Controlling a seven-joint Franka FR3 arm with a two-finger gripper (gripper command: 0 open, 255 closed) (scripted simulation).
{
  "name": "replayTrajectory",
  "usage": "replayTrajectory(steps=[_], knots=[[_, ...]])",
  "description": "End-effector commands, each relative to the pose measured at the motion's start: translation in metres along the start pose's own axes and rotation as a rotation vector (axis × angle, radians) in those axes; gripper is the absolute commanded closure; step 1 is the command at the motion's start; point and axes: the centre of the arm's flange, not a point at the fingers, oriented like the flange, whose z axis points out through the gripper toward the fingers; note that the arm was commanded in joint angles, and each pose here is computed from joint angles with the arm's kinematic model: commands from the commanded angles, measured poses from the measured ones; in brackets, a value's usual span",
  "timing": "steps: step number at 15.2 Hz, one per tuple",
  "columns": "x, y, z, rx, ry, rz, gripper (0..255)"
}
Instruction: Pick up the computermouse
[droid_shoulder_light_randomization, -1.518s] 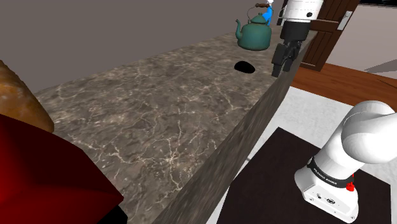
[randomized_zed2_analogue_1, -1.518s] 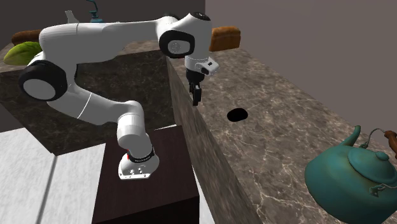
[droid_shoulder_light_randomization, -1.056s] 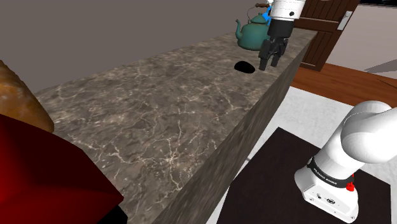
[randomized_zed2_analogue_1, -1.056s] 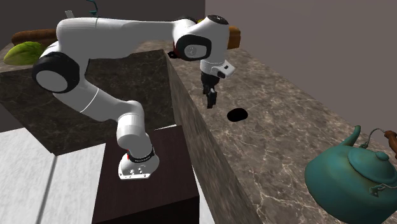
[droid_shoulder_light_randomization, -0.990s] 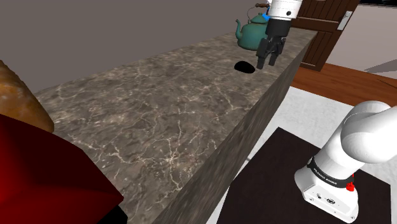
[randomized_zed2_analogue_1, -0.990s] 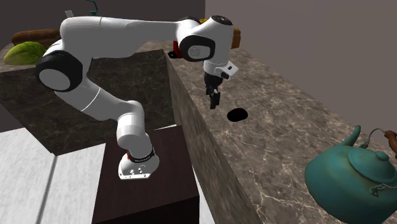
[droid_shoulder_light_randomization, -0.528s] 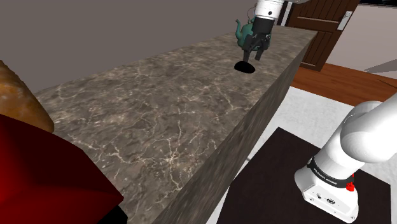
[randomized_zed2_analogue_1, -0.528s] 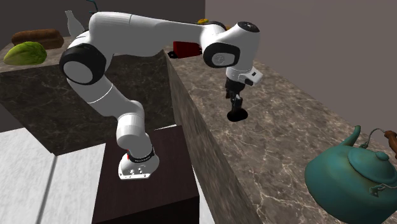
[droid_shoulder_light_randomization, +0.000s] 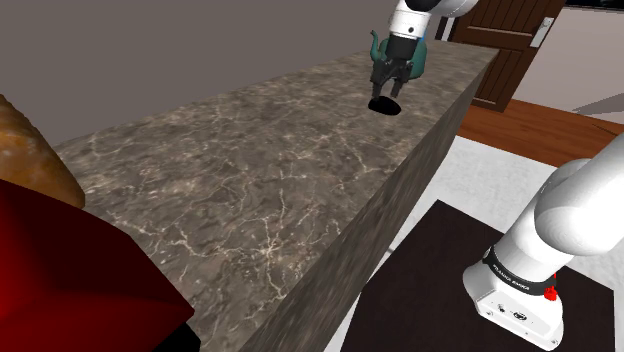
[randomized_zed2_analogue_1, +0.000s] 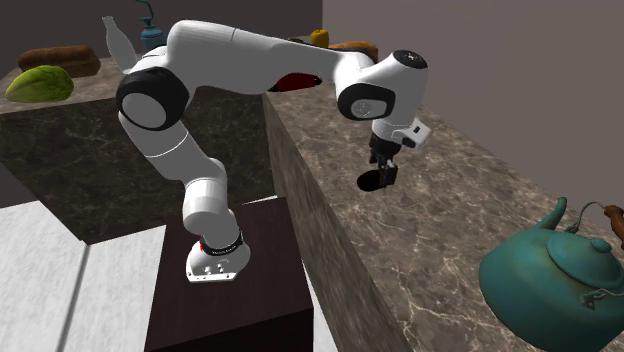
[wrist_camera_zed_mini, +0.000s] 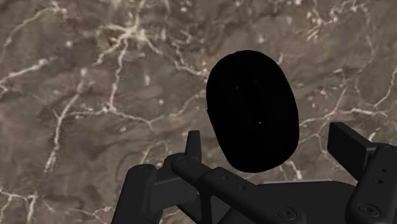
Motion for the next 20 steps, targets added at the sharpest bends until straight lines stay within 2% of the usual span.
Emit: replayTrajectory(steps=[1,4,5,14,20], knots=[[0.000,0.001,0.010,0.000,0.001,0.000,0],[0.000,0.003,0.018,0.000,0.001,0.000,0],[0.000,0.002,0.018,0.000,0.001,0.000,255],[0.000,0.003,0.018,0.000,0.001,0.000,255],[0.001,-0.002,-0.013,0.000,0.001,0.000,255]])
